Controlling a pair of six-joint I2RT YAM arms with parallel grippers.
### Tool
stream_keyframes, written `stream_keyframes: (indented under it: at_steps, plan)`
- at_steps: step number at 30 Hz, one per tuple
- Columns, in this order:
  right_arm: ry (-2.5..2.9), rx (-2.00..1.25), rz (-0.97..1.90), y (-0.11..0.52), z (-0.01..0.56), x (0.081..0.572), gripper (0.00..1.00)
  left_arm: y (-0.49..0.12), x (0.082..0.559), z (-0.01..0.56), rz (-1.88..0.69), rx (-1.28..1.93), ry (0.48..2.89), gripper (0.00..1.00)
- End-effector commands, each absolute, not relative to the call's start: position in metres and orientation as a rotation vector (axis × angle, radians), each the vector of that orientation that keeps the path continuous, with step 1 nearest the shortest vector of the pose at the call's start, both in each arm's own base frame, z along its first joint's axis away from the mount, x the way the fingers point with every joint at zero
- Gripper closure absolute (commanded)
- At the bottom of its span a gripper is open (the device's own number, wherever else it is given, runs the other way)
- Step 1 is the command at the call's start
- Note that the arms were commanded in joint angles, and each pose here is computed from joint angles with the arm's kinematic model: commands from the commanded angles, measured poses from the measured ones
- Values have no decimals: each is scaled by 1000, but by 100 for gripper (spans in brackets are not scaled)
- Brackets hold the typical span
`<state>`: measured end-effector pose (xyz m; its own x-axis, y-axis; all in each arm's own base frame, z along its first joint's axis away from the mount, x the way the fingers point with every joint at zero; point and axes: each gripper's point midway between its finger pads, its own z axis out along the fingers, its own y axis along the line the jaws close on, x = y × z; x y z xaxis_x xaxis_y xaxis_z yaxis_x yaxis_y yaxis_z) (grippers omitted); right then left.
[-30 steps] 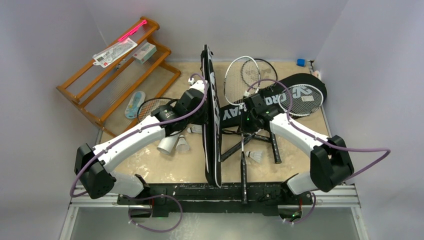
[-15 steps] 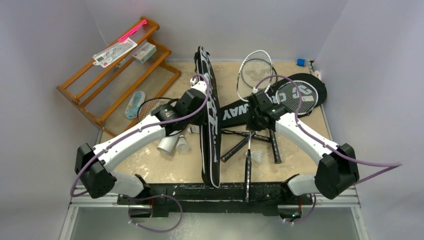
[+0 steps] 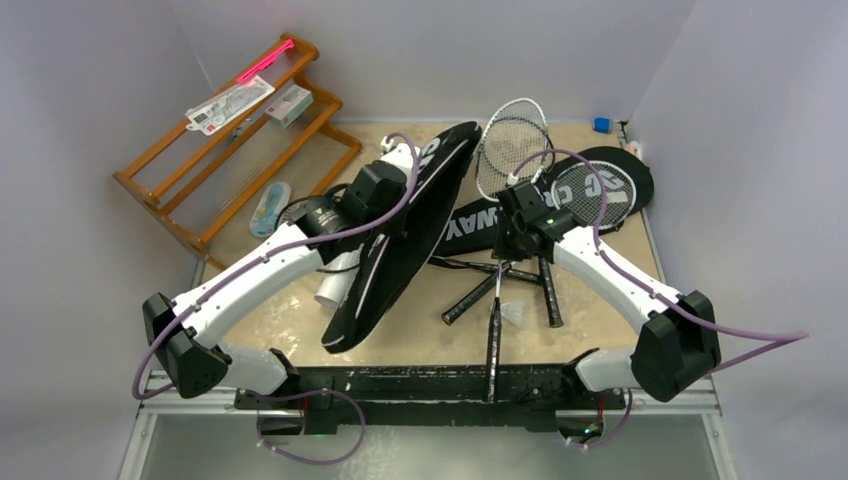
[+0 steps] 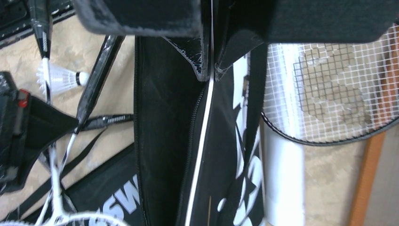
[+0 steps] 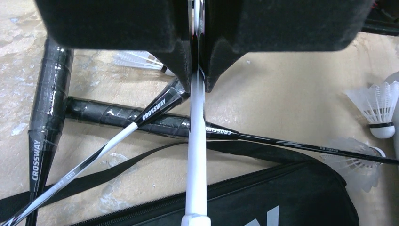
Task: Pack up the badminton gear
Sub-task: Open the racket bag at the center of the board, then place the racket in the racket bag.
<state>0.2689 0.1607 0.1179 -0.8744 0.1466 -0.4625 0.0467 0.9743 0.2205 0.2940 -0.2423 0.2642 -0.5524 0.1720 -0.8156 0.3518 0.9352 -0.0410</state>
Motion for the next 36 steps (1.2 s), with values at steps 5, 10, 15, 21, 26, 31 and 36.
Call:
stream_keyframes:
  at_steps: [5,10,15,21,26,31,36]
  plan:
    - [2594,157,256,153,129,268,100,-280,273,197,-494,401,2278,100]
    - [2622,237,143,133,117,263,100,-284,274,177,-482,402,2330,100]
    - [2587,232,208,131,127,258,100,-285,278,182,-473,410,2315,100]
    - [2663,168,276,138,131,239,100,-292,281,178,-481,422,2325,100]
    - [2765,127,365,142,130,205,100,-295,290,182,-469,385,2308,100]
    - [2816,92,416,137,129,174,100,-299,296,189,-471,366,2283,100]
    - [2927,53,605,149,126,136,100,-300,303,189,-447,344,2273,100]
